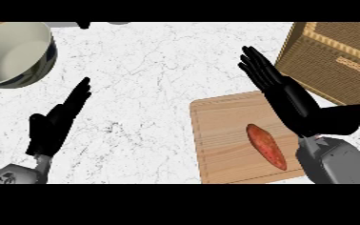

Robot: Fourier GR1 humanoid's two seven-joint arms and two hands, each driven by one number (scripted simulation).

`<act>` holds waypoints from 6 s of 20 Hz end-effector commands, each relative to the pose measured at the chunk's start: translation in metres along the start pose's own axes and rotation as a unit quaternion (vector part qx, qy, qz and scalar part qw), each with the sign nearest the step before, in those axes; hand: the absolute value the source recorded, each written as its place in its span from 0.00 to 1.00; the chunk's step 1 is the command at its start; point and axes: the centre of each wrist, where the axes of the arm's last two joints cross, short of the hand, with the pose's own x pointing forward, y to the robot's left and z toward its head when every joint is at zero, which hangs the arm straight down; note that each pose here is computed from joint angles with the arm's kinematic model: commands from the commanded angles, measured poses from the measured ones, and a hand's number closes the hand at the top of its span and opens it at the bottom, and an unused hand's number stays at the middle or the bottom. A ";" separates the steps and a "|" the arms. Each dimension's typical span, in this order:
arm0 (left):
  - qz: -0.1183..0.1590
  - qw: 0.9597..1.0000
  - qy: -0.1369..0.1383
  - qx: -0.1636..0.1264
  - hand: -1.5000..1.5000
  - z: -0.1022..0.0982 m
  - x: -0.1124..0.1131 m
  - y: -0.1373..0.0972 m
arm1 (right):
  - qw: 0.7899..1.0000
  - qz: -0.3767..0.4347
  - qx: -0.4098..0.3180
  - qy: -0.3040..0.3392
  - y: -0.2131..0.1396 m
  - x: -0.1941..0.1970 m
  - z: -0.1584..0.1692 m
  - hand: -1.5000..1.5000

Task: Pick the sweet potato from the cutting board and place it in the basket

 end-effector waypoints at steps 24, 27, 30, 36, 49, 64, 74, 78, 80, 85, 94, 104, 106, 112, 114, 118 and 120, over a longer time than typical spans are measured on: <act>0.098 0.970 0.215 0.060 0.50 0.041 -0.080 -0.028 | 0.857 0.387 0.317 -0.127 -0.020 0.150 0.022 0.00; 0.102 0.969 0.217 0.057 0.50 0.044 -0.084 -0.016 | 0.834 0.428 0.324 -0.124 -0.039 0.187 0.019 0.00; 0.106 0.971 0.208 0.057 0.50 0.038 -0.078 -0.024 | 0.813 0.463 0.340 -0.096 -0.069 0.220 0.018 0.00; 0.097 0.973 0.205 0.043 0.50 0.036 -0.074 -0.016 | 0.741 0.520 0.424 0.011 -0.075 0.253 0.015 0.00; 0.095 0.971 0.213 0.042 0.50 0.034 -0.067 -0.014 | 0.732 0.513 0.448 0.032 -0.078 0.226 0.005 0.00; 0.101 0.971 0.212 0.046 0.50 0.043 -0.072 -0.044 | 0.736 0.494 0.463 0.011 -0.064 0.114 0.013 0.00; 0.096 0.971 0.214 0.046 0.50 0.044 -0.069 -0.026 | 0.717 0.517 0.467 0.027 -0.064 0.055 0.018 0.00; 0.099 0.970 0.218 0.047 0.50 0.040 -0.078 -0.040 | 0.718 0.514 0.468 0.021 -0.061 0.041 0.022 0.00; 0.098 0.970 0.214 0.055 0.50 0.040 -0.078 -0.024 | 0.725 0.517 0.455 0.010 -0.073 0.037 0.029 0.00; 0.104 0.969 0.219 0.049 0.50 0.043 -0.079 -0.026 | 0.722 0.516 0.461 0.016 -0.055 0.006 0.031 0.00; 0.100 0.969 0.219 0.054 0.50 0.041 -0.086 -0.026 | 0.719 0.515 0.467 0.014 -0.048 -0.014 0.017 0.00; 0.092 0.972 0.209 0.050 0.50 0.037 -0.073 -0.024 | 0.680 0.551 0.481 0.050 -0.043 -0.046 0.033 0.00; 0.103 0.970 0.217 0.043 0.50 0.040 -0.073 -0.021 | 0.685 0.544 0.481 0.049 -0.046 -0.040 0.031 0.00; 0.102 0.968 0.226 0.051 0.50 0.056 -0.094 -0.017 | 0.685 0.545 0.482 0.033 -0.037 -0.038 0.038 0.00; 0.103 0.969 0.219 0.050 0.50 0.049 -0.096 -0.023 | 0.683 0.546 0.484 0.043 -0.038 -0.058 0.031 0.00; 0.100 0.970 0.214 0.057 0.50 0.048 -0.082 -0.020 | 0.688 0.543 0.480 0.043 -0.035 -0.057 0.032 0.00; 0.097 0.970 0.217 0.049 0.50 0.049 -0.091 -0.030 | 0.685 0.545 0.482 0.035 -0.037 -0.069 0.029 1.00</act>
